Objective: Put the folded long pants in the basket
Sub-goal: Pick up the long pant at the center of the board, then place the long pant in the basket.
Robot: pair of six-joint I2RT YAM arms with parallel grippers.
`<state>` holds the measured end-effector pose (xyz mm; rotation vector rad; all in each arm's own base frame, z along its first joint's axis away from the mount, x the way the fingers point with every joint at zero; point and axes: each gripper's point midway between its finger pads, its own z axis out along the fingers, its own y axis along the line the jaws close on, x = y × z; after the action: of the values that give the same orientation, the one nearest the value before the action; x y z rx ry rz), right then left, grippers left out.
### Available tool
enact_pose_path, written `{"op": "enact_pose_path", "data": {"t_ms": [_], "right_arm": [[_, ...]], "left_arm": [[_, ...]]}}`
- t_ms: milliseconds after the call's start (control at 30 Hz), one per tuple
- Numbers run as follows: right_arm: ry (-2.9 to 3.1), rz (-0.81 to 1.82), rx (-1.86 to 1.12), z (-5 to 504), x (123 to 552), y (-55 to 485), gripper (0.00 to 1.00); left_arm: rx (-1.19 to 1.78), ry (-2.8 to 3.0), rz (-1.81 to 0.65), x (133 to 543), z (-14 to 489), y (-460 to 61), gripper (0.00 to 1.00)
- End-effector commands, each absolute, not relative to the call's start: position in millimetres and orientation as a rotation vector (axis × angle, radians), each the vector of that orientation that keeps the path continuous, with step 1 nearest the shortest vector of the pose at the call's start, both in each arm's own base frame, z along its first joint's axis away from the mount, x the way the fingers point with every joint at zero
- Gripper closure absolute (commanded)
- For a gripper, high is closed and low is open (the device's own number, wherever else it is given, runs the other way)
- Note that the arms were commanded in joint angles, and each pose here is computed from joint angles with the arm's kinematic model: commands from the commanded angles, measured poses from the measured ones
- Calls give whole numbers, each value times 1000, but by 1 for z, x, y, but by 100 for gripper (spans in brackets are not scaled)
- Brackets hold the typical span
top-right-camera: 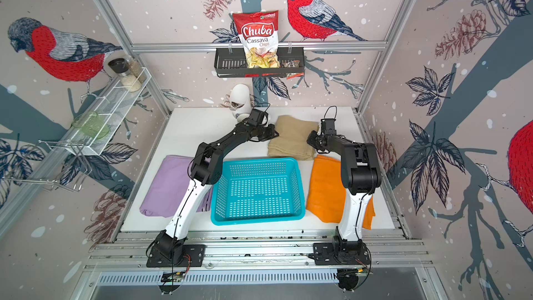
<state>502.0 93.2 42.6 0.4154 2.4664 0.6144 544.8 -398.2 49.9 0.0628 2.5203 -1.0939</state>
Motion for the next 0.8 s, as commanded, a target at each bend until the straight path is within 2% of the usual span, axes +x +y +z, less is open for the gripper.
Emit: {"op": "enact_pose_path", "data": {"t_ms": [0, 267, 433, 600, 767], "right_arm": [[2453, 633, 403, 51, 511, 97, 100], [2380, 604, 377, 97, 541, 80, 100], [2346, 595, 365, 129, 545, 70, 100], [2347, 605, 330, 152, 529, 77, 100], [2365, 573, 270, 165, 495, 93, 100]], "left_arm": [[76, 2487, -1222, 541, 76, -416, 100], [86, 2285, -1331, 557, 162, -425, 100], [83, 2215, -1359, 560, 205, -414, 100], [128, 2195, -1343, 547, 240, -405, 100], [154, 2285, -1347, 512, 235, -394, 100]]}}
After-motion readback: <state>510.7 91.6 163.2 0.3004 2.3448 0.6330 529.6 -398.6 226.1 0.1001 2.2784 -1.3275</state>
